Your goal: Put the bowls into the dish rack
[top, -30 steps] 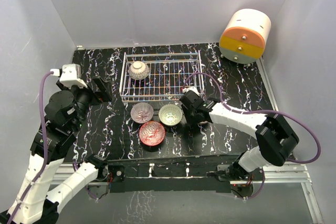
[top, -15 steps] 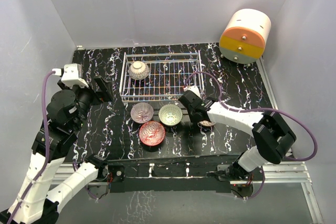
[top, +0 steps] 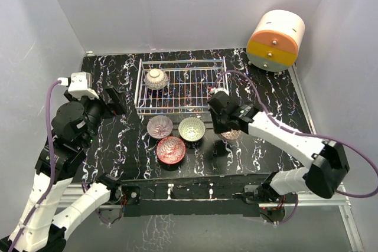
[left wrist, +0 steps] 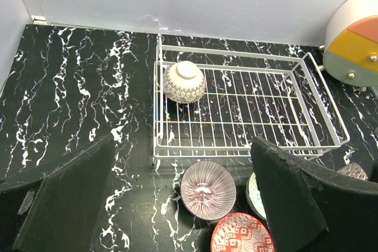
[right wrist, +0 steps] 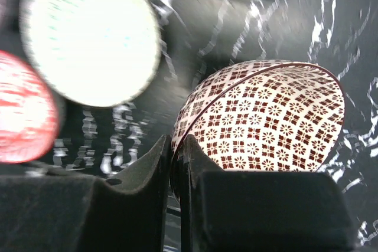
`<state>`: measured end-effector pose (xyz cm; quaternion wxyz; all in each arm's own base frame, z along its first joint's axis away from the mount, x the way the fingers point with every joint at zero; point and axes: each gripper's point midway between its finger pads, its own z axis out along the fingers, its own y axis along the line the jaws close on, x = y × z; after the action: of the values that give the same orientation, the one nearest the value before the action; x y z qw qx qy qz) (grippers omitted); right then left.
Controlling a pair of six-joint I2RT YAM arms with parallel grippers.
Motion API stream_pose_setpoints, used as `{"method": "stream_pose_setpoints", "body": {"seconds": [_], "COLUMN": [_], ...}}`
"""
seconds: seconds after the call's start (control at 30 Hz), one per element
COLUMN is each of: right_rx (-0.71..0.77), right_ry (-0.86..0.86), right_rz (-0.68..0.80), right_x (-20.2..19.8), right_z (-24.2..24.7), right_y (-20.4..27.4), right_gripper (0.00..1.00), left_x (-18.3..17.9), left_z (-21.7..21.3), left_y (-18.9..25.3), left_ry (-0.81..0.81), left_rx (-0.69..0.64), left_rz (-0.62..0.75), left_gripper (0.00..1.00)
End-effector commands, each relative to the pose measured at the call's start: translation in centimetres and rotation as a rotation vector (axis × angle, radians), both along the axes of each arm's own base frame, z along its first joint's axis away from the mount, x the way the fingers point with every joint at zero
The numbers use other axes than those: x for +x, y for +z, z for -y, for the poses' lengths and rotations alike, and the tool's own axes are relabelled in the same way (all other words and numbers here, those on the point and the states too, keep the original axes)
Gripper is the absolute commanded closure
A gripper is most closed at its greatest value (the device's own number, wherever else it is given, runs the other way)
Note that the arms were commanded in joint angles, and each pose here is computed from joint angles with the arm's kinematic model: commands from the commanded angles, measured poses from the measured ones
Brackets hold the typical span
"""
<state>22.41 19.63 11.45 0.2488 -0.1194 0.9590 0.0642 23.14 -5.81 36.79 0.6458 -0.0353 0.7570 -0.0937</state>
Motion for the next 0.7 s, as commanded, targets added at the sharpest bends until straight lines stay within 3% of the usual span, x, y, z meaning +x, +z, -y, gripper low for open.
{"method": "stream_pose_setpoints", "body": {"seconds": [0.0,0.17,0.43,0.67], "right_rx": [0.238,0.463,0.941,1.256], "right_ry": [0.043,0.112,0.18,0.258], "right_rz": [0.169,0.224,0.434,0.497], "right_x": [2.0,3.3,10.3,15.8], "right_z": [-3.4,-6.4,-9.5,-12.7], "right_y": [9.7,14.6,24.7,27.2], "right_gripper": [0.92,0.92,0.92,0.92], "left_x": [-0.3,-0.5,-1.4,-1.8], "left_z": [0.1,0.0,-0.4,-0.5], "left_y": [0.5,0.7,1.8,2.7], "left_ry": [-0.011,-0.014,-0.014,-0.024], "left_rx": [-0.007,-0.012,-0.028,-0.029], "left_rz": [0.024,0.027,0.056,0.068], "left_gripper": [0.03,0.03,0.03,0.03]}}
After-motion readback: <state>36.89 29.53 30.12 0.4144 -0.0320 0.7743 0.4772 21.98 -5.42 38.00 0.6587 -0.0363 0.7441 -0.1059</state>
